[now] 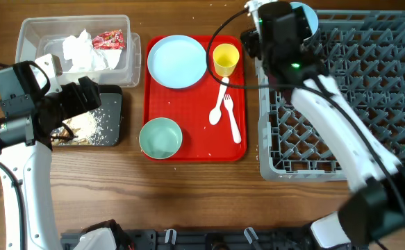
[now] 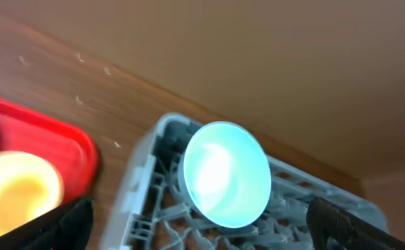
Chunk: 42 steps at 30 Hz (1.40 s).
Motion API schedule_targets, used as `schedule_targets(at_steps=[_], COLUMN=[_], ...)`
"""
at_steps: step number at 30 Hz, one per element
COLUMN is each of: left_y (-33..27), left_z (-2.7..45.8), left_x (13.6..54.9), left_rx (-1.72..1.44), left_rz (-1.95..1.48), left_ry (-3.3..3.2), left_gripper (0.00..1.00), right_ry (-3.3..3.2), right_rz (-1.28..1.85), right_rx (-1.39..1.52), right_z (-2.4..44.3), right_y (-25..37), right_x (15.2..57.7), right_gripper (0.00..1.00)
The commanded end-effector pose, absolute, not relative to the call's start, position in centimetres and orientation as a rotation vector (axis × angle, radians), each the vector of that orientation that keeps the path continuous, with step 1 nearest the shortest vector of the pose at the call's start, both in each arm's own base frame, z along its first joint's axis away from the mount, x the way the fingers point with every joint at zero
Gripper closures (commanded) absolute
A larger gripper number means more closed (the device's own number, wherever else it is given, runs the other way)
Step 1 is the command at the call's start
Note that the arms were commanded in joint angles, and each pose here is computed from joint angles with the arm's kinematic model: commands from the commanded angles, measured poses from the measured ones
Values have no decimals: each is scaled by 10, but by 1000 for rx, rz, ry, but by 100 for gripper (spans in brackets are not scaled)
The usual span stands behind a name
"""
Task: Sort waste into correct bins and load items into the dishwasher rack
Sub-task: 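Lower the bowl into the rack's back corner and release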
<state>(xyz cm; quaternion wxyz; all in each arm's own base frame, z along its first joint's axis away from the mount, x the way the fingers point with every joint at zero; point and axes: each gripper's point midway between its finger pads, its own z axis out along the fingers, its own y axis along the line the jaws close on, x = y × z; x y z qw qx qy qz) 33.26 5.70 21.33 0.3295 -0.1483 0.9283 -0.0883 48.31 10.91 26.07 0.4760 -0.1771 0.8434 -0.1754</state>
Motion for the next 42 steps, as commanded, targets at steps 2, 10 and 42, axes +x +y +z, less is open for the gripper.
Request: schedule_targets(at_steps=[2,10,42], left_y=[58,58,58], left_z=[218,218,218], left_x=[334,334,334], left_rx=[-364,-363,-364], left_rz=[-227,-227,-227], left_ry=[2418,2417,2418], left_gripper=[0,0,0], right_ry=[2023,2120,2215], right_rz=[-57,116,64], right_rx=[-496,-592,571], right_z=[305,291,182], right_y=[143,159,-21], right_x=[439,406,528], right_gripper=[0,0,39])
